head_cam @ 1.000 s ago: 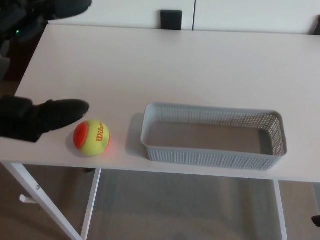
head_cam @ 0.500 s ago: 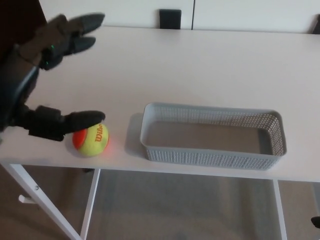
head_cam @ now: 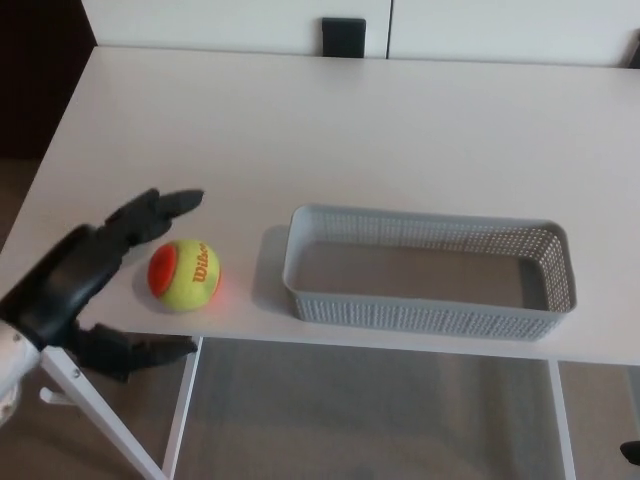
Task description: The robot walk towards a table in front and uses its left hand to pickup a tennis ball on the left side and put it in a container on the right hand side
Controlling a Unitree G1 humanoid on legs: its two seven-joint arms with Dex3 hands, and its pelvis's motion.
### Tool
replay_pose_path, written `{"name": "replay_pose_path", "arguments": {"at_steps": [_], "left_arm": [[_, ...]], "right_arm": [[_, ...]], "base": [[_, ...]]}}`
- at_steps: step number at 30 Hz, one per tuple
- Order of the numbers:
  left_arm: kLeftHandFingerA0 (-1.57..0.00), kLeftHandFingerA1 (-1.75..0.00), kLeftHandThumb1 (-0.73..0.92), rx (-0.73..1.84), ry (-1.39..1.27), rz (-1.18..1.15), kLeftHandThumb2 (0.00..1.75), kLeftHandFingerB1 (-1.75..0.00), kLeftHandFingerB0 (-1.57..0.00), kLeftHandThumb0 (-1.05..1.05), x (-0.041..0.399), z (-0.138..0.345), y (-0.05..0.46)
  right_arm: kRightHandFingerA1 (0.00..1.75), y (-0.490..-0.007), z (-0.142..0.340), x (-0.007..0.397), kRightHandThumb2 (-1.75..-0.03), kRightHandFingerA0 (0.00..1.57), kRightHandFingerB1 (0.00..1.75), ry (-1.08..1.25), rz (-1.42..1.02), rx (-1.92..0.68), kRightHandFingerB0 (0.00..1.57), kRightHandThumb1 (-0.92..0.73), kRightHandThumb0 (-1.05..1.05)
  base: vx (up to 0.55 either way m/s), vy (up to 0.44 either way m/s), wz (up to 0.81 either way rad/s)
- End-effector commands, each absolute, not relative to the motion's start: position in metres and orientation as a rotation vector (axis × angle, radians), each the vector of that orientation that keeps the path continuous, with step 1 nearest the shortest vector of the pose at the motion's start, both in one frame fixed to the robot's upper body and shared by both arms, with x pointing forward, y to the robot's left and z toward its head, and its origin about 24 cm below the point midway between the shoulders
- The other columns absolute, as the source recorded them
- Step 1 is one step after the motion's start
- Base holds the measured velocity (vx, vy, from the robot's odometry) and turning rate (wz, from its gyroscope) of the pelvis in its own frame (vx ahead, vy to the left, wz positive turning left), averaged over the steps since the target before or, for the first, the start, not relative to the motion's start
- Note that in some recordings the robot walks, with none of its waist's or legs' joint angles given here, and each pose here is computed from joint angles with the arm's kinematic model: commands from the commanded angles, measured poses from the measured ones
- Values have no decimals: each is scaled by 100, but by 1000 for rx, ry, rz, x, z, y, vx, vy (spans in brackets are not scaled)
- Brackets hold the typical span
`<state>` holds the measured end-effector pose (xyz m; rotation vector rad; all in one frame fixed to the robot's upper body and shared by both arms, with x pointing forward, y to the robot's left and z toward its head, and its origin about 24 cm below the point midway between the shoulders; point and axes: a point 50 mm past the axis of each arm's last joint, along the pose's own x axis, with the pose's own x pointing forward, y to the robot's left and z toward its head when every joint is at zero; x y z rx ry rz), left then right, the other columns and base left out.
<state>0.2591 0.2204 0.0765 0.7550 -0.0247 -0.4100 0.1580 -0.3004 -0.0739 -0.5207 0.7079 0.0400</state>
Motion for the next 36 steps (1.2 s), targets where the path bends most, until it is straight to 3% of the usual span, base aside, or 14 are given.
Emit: {"name": "replay_pose_path", "arguments": {"at_steps": [1, 2, 6, 7, 8, 9, 28, 30, 31, 32, 33, 34, 35, 36], "left_arm": [[-9, -34, 33, 836, -19, -396, 64, -25, -11, -74, 260, 68, 223], [-3, -43, 30, 851, 1, -387, 78, -37, 0, -51, 261, 62, 226], [-3, -43, 30, 859, 9, -386, 78, -37, 0, -51, 260, 58, 227], [0, -50, 6, 845, 6, -376, 76, -49, 0, -34, 260, 55, 229], [0, -50, 6, 828, 3, -364, 76, -49, 0, -34, 260, 53, 231], [-21, -36, 40, 820, -4, -351, 54, -25, -12, -71, 260, 53, 232], [-16, -37, 41, 770, -86, -241, 54, -27, -12, -66, 272, 66, 232], [-1, -50, 12, 759, -88, -240, 78, -49, 0, -33, 275, 68, 230], [-17, -37, 41, 759, -93, -234, 55, -26, -11, -65, 277, 69, 229], [-17, -37, 41, 758, -96, -231, 55, -26, -11, -65, 277, 69, 228], [-15, -44, 37, 751, -99, -222, 71, -35, -9, -64, 277, 69, 227], [-18, -45, 37, 755, -101, -214, 73, -36, -9, -65, 278, 69, 226], [-18, -45, 37, 761, -103, -206, 73, -36, -9, -65, 279, 69, 224], [-18, -45, 37, 759, -101, -206, 72, -36, -9, -64, 279, 69, 223]], "right_arm": [[59, -305, -74, 158, -86, 29, 55, 712, 41, -532, 27, -44, -2], [58, -305, -75, 157, -86, 28, 55, 718, 44, -522, 28, -44, -1], [58, -305, -77, 154, -86, 28, 55, 723, 47, -518, 28, -44, -1], [58, -305, -77, 152, -86, 29, 56, 724, 52, -525, 29, -44, -2], [58, -305, -77, 149, -86, 29, 56, 726, 58, -535, 29, -44, -2], [58, -305, -77, 148, -86, 28, 56, 724, 62, -539, 29, -44, -3], [58, -304, -74, 160, -88, 28, 55, 706, 66, -538, 27, -47, -5], [58, -304, -74, 162, -89, 28, 54, 707, 66, -550, 27, -48, -5], [59, -303, -74, 163, -88, 30, 55, 704, 66, -547, 27, -47, -5], [59, -303, -74, 164, -88, 30, 55, 702, 66, -546, 27, -47, -5], [52, -302, -74, 163, -58, 36, 46, 708, 61, -550, 38, -64, -7], [59, -303, -74, 164, -88, 30, 55, 710, 61, -553, 28, -47, -6], [59, -303, -73, 164, -88, 30, 55, 711, 62, -558, 28, -47, -6], [50, -303, -73, 164, -58, 33, 46, 712, 63, -557, 37, -65, -7]], "base": [[0, 0, 0], [0, 0, 0], [0, 0, 0], [0, 0, 0], [0, 0, 0], [0, 0, 0], [0, 0, 0], [0, 0, 0], [0, 0, 0], [0, 0, 0], [0, 0, 0], [0, 0, 0], [0, 0, 0], [0, 0, 0]]}}
